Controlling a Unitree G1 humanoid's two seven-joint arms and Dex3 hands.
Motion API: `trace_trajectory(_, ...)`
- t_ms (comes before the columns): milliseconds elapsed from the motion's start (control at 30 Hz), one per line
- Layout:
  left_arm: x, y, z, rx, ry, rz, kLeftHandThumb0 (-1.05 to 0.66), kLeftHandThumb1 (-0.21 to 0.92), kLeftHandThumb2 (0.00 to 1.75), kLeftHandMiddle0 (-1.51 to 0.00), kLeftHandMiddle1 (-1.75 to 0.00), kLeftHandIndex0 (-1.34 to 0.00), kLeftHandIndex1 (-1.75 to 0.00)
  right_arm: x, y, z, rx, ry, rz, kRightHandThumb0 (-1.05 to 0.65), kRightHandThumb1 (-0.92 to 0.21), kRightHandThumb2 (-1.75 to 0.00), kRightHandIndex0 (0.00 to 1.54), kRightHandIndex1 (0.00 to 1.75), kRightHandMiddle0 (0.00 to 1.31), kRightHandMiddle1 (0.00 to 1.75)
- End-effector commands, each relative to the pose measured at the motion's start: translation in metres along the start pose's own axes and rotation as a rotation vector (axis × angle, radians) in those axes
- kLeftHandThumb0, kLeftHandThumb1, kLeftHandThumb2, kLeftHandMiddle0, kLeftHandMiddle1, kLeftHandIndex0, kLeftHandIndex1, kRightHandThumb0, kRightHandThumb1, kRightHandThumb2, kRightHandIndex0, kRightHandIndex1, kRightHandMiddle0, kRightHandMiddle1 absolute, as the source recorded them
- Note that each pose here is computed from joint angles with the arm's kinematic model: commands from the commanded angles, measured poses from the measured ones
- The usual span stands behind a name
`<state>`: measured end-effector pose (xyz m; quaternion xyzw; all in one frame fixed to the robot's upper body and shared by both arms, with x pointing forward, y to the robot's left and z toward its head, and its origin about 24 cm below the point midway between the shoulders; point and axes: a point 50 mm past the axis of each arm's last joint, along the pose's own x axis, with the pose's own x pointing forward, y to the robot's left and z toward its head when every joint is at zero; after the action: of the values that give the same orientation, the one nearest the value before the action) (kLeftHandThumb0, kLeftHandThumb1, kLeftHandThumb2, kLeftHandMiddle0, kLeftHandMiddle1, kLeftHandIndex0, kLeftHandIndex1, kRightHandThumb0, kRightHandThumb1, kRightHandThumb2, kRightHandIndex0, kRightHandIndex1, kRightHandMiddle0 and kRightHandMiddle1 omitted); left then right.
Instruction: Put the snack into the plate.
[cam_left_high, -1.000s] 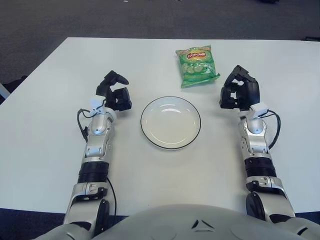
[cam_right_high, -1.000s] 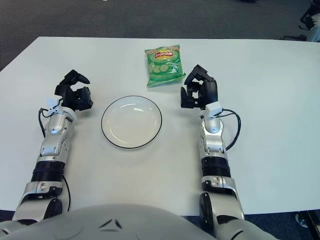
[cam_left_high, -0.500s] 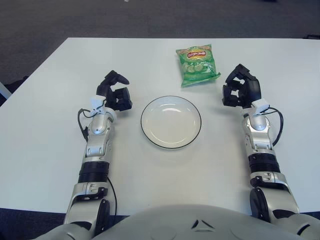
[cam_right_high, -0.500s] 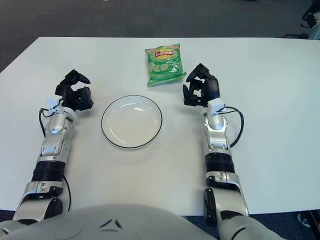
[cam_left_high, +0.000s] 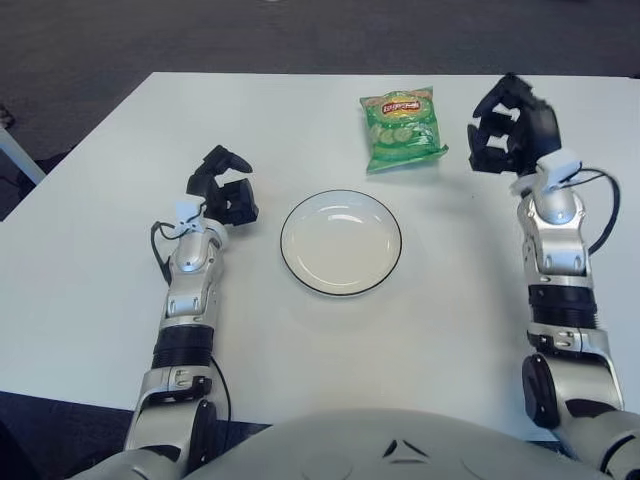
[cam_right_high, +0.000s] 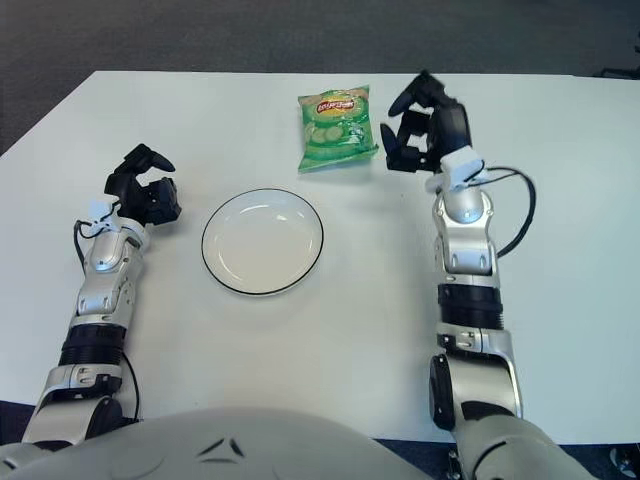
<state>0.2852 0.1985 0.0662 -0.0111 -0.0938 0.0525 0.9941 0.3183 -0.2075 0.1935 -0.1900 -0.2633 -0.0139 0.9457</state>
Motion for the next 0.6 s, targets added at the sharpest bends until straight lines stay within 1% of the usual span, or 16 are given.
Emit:
trace_trajectory(0,-0.033,0.001,-0.041,-0.031,0.174,0.031,-0.49,0.29,1.35,-1.34,-1.75,-0.64,-1.75,0.010,-0.006,0.002,-0.047,0.021,0.018,-0.41,-0.53,-1.04,0.93,1.75,0.44,1.75)
trace_trajectory(33,-0.034,0.001,-0.041,-0.031,0.175,0.031,-0.49,0.29,1.35,-1.34,-1.75,-0.63,-1.75,0.013,-0.007,0.003,-0.054,0.023,0.021,-0.41,-0.54,-1.04,0.92,1.75,0.44,1.75)
trace_trajectory(167,-0.034,0.001,-0.042,-0.036,0.178,0.032,-0.49,0.30,1.34,-1.34,-1.75,-0.63,-1.75,0.031,-0.019,0.008,-0.128,0.029,0.033,-0.41,-0.54,-1.03,0.92,1.75,0.44,1.75)
trace_trajectory(333,-0.034,0.001,-0.043,-0.051,0.183,0.044,-0.49,0.30,1.34,-1.34,-1.75,-0.63,-1.75,0.052,-0.026,0.019,-0.232,-0.007,0.041,-0.42,-0.52,-1.06,0.92,1.75,0.45,1.75)
trace_trajectory(433,-0.034,0.001,-0.043,-0.053,0.186,0.047,-0.49,0.29,1.35,-1.34,-1.75,-0.63,-1.75,0.058,-0.028,0.022,-0.290,-0.020,0.050,-0.43,-0.49,-1.09,0.92,1.75,0.47,1.75)
trace_trajectory(567,-0.034,0.001,-0.043,-0.051,0.183,0.051,-0.49,0.29,1.35,-1.34,-1.75,-0.63,-1.75,0.061,-0.029,0.023,-0.349,-0.027,0.067,-0.43,-0.48,-1.11,0.93,1.75,0.48,1.75)
